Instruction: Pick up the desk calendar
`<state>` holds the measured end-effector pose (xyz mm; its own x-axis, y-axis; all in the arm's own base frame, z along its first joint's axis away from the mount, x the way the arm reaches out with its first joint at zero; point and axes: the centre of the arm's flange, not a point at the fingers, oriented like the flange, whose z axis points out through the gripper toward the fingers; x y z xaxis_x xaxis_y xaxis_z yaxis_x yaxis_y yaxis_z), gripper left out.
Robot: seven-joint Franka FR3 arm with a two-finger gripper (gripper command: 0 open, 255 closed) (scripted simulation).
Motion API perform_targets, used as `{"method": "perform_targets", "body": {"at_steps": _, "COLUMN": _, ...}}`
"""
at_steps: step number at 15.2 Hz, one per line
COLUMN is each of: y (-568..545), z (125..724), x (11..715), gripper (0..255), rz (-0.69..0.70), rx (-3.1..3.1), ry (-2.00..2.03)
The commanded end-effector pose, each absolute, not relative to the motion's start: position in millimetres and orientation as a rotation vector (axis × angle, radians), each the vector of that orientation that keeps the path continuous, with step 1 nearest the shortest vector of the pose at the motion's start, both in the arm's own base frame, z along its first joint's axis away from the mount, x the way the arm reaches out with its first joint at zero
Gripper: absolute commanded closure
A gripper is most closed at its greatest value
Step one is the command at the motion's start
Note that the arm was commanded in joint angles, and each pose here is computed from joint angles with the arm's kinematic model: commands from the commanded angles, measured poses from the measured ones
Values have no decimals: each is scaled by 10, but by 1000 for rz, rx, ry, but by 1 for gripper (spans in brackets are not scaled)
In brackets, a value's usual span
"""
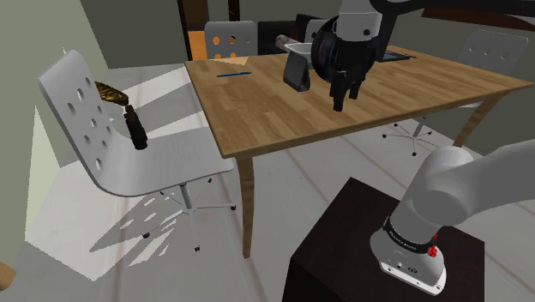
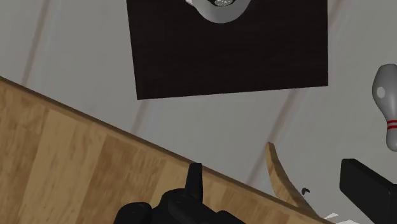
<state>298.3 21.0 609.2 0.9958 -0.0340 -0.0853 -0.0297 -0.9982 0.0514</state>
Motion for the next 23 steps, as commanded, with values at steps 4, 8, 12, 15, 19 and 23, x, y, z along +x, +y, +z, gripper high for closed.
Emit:
{"method": "perform_targets", "body": {"at_steps": 4, "y": 2, "z": 6090, "x": 3277, "gripper": 0, "rz": -89, "rx": 3087, "ry": -114}}
{"method": "perform_targets", "body": {"at_steps": 8, "y": -295, "z": 6102, "x": 3655, "gripper": 0, "rz": -30, "rx": 3083, "ry": -201}}
{"method": "perform_targets", "body": {"at_steps": 12, "y": -611, "z": 6129, "x": 4015, "gripper": 0, "rz": 29, "rx": 3075, "ry": -287}}
{"method": "perform_targets", "body": {"at_steps": 15, "y": -861, "z": 6160, "x": 4272, "gripper": 0, "rz": 74, "rx": 3066, "ry": -352}}
{"method": "perform_targets", "body": {"at_steps": 19, "y": -1210, "z": 6214, "x": 4598, "gripper": 0, "rz": 133, "rx": 3052, "ry": -437}}
{"method": "perform_targets", "body": {"at_steps": 23, "y": -1577, "z": 6282, "x": 4901, "gripper": 0, "rz": 191, "rx": 3035, "ry": -522}}
